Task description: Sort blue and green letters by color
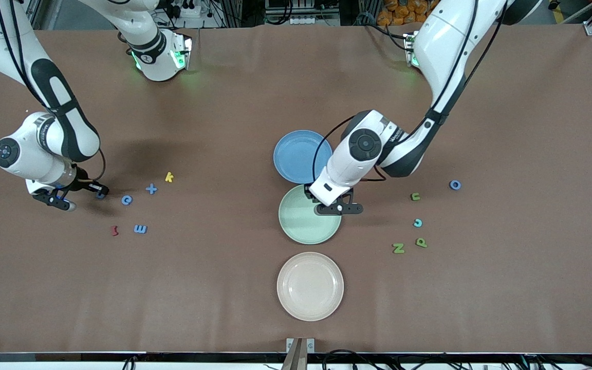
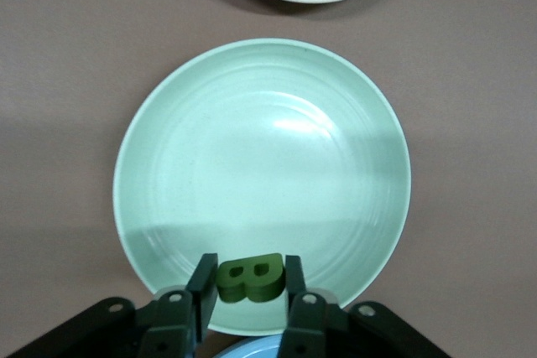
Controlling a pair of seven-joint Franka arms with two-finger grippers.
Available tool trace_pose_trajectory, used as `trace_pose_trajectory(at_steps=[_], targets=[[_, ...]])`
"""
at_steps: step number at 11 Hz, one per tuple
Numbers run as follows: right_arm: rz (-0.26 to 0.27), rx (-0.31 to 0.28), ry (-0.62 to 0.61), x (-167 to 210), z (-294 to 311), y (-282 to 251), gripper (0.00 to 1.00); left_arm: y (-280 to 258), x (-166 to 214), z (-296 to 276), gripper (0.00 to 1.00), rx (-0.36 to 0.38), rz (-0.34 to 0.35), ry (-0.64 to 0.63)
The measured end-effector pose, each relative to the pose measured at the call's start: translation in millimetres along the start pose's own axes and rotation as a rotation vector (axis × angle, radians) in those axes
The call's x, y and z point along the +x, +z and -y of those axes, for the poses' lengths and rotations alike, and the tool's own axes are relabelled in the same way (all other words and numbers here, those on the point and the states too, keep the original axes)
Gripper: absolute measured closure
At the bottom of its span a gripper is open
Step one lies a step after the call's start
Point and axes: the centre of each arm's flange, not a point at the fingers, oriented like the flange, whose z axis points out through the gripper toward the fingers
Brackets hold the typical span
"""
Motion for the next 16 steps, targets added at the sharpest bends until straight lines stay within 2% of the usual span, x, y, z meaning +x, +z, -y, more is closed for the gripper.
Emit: trace_pose_trajectory(at_steps=[1,2,3,6,9,12,14,16], targets=[[-0.001,0.000,0.001,0,1,0,0.64,4,1,-2,0.59,-0.002,0.002,-0.015],[-0.003,0.001,0.001,0,1,-1,0.70,4,4,-1,0.55,-0.003,-0.001,-0.020],[-0.004,0.001,0.004,0,1,-1,0.74,1,8,-1,0.40,-0.006,-0.008,-0.025],[-0.005,0.001,0.006,0,1,-1,0.74,-26,37,19,0.02,-0.013,-0.050,-0.067],[-0.007,0.001,0.001,0,4,-1,0.74,-60,77,86,0.00,0.064,-0.011,0.068],[-0.021,0.004,-0.027,0,20,-6,0.74,-60,98,158,0.00,0.106,0.067,0.238],[-0.012,0.007,-0.042,0,29,-16,0.74,-49,92,204,0.00,0.133,0.118,0.242],[0.019,0.013,-0.062,0,41,-37,0.74,-47,63,220,0.00,0.169,0.162,0.245]])
